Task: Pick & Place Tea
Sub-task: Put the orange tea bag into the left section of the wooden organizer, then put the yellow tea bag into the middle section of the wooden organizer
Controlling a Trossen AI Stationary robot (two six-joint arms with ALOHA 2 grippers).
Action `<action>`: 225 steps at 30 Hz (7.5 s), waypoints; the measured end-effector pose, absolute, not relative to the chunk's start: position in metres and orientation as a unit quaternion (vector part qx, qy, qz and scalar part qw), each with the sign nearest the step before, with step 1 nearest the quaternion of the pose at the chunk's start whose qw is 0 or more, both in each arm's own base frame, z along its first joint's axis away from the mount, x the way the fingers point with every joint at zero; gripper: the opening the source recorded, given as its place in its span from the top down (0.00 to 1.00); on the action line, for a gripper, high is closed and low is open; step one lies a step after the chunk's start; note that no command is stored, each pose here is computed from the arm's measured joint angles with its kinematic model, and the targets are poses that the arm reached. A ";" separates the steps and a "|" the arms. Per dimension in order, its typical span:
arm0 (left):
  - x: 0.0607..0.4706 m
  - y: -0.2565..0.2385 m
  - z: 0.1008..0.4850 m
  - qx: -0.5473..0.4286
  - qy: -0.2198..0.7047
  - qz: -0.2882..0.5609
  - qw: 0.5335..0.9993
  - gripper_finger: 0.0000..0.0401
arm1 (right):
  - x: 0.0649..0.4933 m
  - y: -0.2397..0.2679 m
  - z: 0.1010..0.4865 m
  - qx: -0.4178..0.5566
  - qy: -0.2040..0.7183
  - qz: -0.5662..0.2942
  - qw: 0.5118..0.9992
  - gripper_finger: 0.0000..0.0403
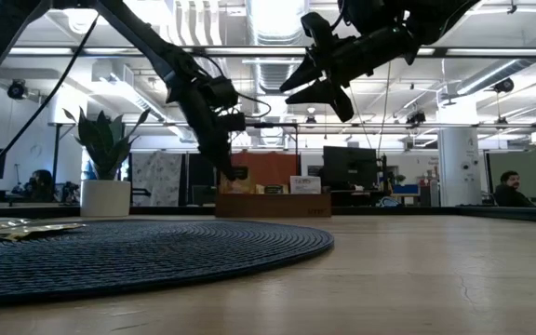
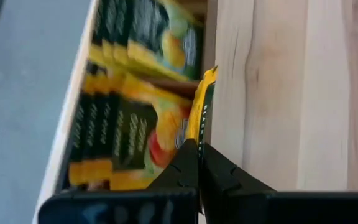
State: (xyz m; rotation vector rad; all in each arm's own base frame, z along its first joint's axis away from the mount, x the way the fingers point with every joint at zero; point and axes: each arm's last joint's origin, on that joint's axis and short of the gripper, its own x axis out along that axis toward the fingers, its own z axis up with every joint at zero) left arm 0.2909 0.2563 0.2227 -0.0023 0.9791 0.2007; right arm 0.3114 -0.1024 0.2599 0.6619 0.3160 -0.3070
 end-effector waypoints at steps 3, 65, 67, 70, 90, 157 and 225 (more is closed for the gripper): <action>0.290 0.257 0.218 -0.003 0.484 0.102 0.869 1.00 | 0.311 -0.103 0.260 0.321 0.154 -0.150 0.922 0.72; 0.215 -0.055 0.247 -0.257 0.505 0.215 0.796 0.82 | 0.323 -0.023 0.252 0.283 0.250 0.022 0.926 0.79; 0.206 -0.068 0.243 -0.283 0.520 0.241 0.769 0.83 | 0.322 -0.014 0.250 0.281 0.264 0.031 0.922 0.79; 0.191 -0.083 0.241 -0.328 0.536 0.285 0.724 0.83 | 0.321 -0.003 0.248 0.278 0.279 0.043 0.918 0.78; 0.155 -0.112 0.190 -0.433 0.641 0.306 0.555 0.83 | 0.321 0.032 0.248 0.338 0.277 0.022 0.899 0.79; 0.198 -0.148 0.130 -0.458 0.507 0.224 0.695 0.83 | 0.390 0.080 0.126 0.398 0.514 -0.084 0.755 0.85; 0.223 0.029 0.128 -0.468 0.264 0.363 0.762 0.83 | 0.411 -0.037 0.176 0.442 0.294 -0.168 0.830 0.53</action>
